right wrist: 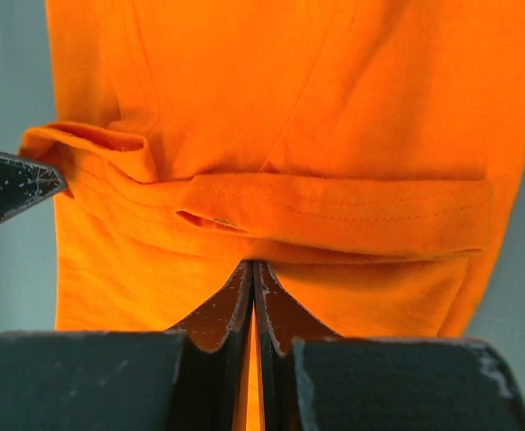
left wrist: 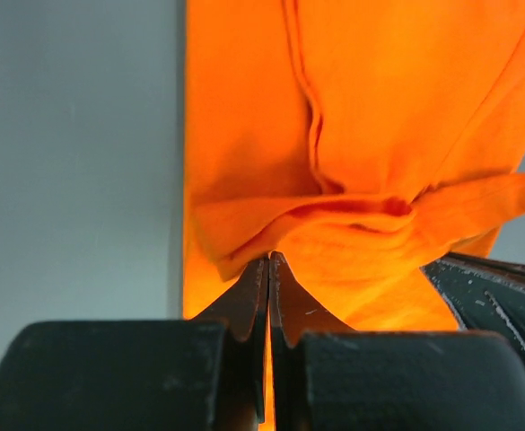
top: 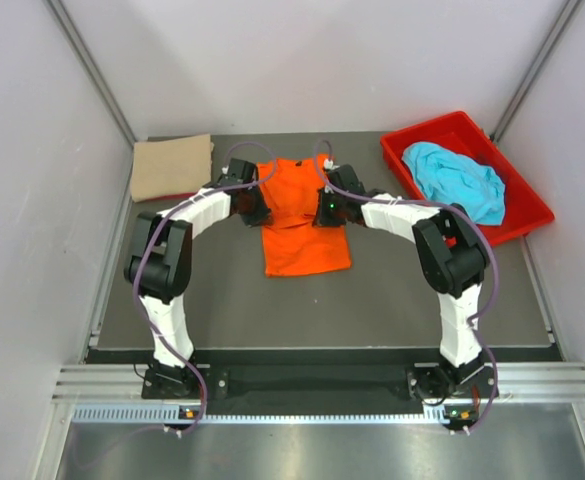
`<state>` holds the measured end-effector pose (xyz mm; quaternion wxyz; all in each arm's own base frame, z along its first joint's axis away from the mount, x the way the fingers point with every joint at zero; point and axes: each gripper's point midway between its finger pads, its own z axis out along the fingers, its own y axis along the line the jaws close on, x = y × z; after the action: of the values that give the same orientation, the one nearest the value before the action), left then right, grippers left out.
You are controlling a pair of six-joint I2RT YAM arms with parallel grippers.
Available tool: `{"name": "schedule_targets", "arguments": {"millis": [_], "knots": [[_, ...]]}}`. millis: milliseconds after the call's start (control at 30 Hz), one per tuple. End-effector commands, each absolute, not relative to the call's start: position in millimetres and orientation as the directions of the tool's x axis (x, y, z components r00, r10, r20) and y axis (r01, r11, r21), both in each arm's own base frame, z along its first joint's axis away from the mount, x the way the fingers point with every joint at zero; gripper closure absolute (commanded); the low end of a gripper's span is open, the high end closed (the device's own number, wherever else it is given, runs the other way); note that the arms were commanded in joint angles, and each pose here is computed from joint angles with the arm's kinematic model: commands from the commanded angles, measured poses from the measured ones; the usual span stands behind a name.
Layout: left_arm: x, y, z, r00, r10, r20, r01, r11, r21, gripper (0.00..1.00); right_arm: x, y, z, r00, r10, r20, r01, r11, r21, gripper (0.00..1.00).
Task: Fold and stack the t-shirts
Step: Fold the tshirt
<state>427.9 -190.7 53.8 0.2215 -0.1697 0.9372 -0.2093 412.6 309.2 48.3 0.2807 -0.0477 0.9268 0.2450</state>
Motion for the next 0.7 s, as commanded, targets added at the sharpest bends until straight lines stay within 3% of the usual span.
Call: {"name": "schedule_targets", "arguments": {"millis": [0, 267, 467, 667], "knots": [[443, -188, 59, -0.831, -0.396, -0.39, -0.207, 0.872, -0.443, 1.0, 435, 324, 70, -0.79, 0.081, -0.608, -0.251, 0.861, 0.441, 0.98], [467, -176, 64, -0.813, -0.382, -0.44, -0.215, 0.898, -0.384, 1.0, 458, 329, 77, -0.769, 0.086, -0.633, -0.254, 0.868, 0.427, 0.98], [495, -159, 123, -0.735, -0.395, -0.551, -0.214, 0.906, -0.364, 1.0, 472, 325, 92, -0.751, 0.093, -0.654, -0.25, 0.876, 0.412, 0.98], [465, -171, 135, -0.742, -0.408, -0.531, -0.179, 0.885, -0.429, 1.0, 466, 322, 96, -0.752, 0.091, -0.653, -0.254, 0.874, 0.414, 0.98]]}}
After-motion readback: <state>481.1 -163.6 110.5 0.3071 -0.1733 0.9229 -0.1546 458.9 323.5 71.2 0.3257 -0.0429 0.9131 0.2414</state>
